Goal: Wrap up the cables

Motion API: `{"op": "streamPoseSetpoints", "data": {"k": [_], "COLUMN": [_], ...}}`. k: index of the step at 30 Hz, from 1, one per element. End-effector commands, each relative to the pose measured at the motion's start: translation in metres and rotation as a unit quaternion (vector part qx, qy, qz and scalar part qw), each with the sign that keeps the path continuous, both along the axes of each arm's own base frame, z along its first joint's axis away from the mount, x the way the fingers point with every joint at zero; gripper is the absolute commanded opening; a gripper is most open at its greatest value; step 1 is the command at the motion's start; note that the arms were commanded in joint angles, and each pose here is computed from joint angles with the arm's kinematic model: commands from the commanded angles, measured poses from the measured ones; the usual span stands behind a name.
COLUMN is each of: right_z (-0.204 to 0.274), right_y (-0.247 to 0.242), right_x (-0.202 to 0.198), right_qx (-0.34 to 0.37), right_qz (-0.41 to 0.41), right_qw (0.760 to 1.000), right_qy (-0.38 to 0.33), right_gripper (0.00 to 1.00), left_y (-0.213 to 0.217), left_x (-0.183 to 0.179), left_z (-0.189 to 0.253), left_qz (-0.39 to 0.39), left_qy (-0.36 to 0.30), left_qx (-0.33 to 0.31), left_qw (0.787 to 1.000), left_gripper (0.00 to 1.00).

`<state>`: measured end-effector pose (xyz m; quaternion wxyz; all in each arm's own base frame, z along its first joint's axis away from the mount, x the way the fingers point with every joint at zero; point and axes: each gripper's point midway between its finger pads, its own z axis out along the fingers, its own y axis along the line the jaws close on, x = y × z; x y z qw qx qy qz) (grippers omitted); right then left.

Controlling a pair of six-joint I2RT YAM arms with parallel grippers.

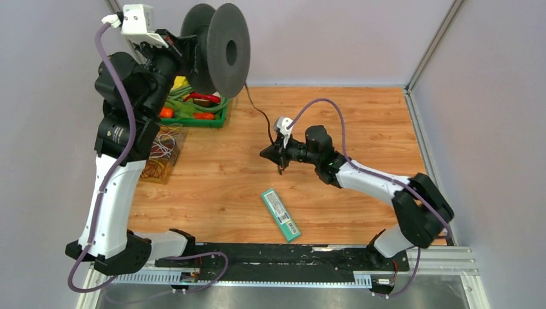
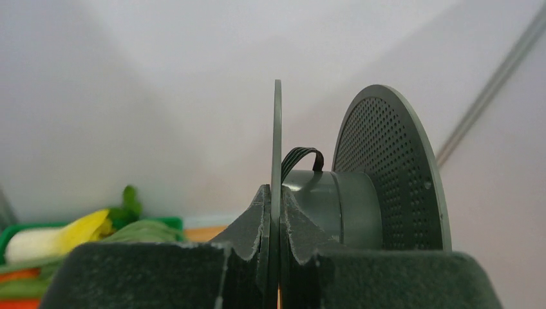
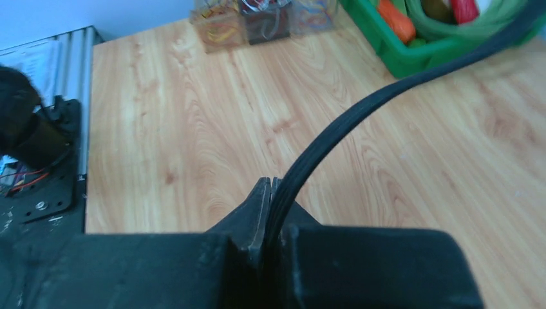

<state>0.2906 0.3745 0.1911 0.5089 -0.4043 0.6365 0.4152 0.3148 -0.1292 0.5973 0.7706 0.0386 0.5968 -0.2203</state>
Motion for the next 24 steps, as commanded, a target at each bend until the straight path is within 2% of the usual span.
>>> {"op": "streamPoseSetpoints", "data": {"k": [1, 4, 8, 12, 18, 24], "right_z": [0.034, 0.037, 0.045, 0.087, 0.137, 0.171], "right_y": [-0.009, -0.010, -0.012, -0.012, -0.018, -0.019], "right_x": [-0.043, -0.050, -0.050, -0.058, -0.068, -0.069], "right_qx": [-0.045, -0.099, -0.146, -0.145, -0.166, -0.156], "right_qz": [0.090, 0.126, 0.152, 0.180, 0.218, 0.229], "right_qw": [0.992, 0.985, 0.976, 0.967, 0.946, 0.933], "right_qy": [-0.073, -0.064, -0.054, -0.105, -0.176, -0.228], "right_gripper": [0.00, 0.00, 0.00, 0.00, 0.00, 0.00], "left_y": [0.042, 0.033, 0.020, 0.013, -0.008, -0.017], "left_x": [0.032, 0.048, 0.058, 0.066, 0.064, 0.056], "left_z": [-0.039, -0.072, -0.099, -0.140, -0.207, -0.241], "left_qz": [0.140, 0.141, 0.128, 0.140, 0.120, 0.102], "left_qy": [0.080, 0.138, 0.174, 0.227, 0.291, 0.328], "left_qx": [-0.023, -0.048, -0.079, -0.054, 0.015, 0.021], "left_qw": [0.987, 0.979, 0.973, 0.962, 0.949, 0.939], "left_gripper": [0.00, 0.00, 0.00, 0.00, 0.00, 0.00]}}
